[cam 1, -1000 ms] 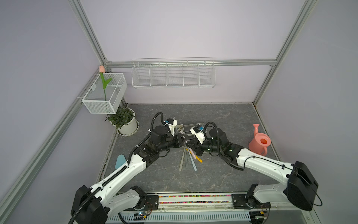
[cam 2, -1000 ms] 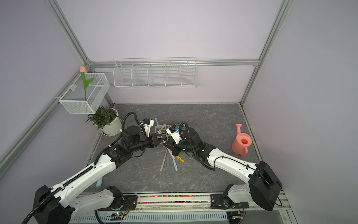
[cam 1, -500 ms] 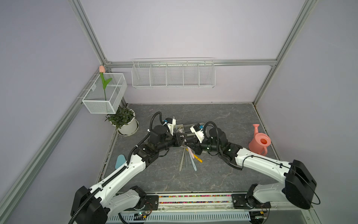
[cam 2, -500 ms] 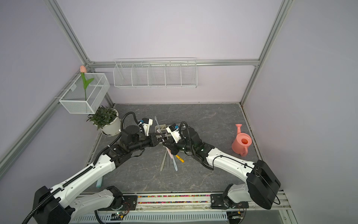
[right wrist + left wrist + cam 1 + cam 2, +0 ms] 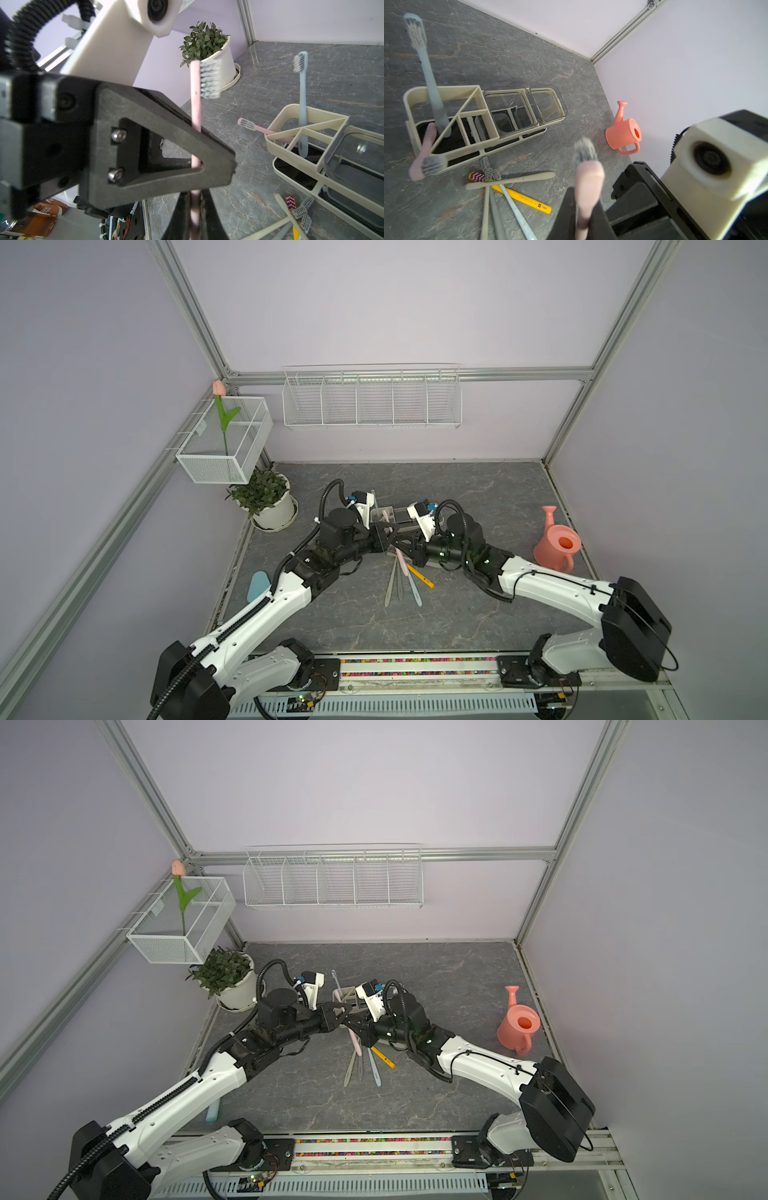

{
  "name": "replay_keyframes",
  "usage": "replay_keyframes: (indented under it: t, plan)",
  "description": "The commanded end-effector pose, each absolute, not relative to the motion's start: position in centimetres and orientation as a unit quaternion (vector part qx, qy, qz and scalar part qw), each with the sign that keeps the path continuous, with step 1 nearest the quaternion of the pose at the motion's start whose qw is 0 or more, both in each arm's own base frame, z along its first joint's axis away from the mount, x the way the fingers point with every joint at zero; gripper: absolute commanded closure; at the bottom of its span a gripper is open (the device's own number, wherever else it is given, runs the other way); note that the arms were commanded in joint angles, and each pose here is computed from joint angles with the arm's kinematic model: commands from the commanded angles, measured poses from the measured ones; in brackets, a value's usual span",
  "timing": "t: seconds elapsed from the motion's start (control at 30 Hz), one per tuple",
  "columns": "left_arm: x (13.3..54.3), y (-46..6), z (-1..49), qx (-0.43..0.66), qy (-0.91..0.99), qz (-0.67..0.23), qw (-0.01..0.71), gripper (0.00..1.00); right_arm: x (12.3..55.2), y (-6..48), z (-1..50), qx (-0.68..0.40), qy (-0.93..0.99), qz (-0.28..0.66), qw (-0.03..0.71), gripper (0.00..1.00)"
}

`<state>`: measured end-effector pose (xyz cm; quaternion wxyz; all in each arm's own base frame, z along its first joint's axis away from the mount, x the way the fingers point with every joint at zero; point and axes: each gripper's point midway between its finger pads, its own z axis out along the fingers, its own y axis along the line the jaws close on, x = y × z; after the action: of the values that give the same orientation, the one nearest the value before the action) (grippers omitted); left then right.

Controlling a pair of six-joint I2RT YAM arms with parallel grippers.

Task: Place the toothbrush into the toothbrush holder
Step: Pick up the toothbrush from the center of the board.

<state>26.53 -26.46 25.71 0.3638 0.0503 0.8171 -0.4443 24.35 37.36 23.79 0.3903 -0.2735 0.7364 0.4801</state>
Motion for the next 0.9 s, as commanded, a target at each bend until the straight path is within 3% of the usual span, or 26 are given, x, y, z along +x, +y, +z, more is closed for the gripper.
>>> replay_keyframes:
  t: [0.0,0.13,0.43,0.5,0.63,0.87]
  plan:
    - [25.6,-27.0,27.3,0.066,0.800,-0.469,0.367,0.88,24.6,37.2,24.3,-0.259,0.735,0.481,0.401,0.93]
    - [25.6,-27.1,27.5,0.069,0.797,-0.472,0.370,0.97,24.3,37.1,24.4,-0.260,0.734,0.483,0.399,0.93]
    - [25.3,-27.0,28.2,0.084,0.795,-0.468,0.376,1.00,24.4,36.8,23.5,-0.255,0.748,0.470,0.392,0.89]
    - [25.0,-26.9,28.7,0.091,0.792,-0.468,0.381,1.00,24.3,36.6,23.1,-0.254,0.755,0.466,0.386,0.84]
    - [24.7,-26.5,29.6,0.106,0.789,-0.460,0.393,1.00,23.8,35.8,22.9,-0.250,0.759,0.462,0.385,0.63]
    - [24.6,-26.2,30.8,0.119,0.782,-0.452,0.411,1.00,23.2,33.8,23.2,-0.235,0.760,0.452,0.405,0.55]
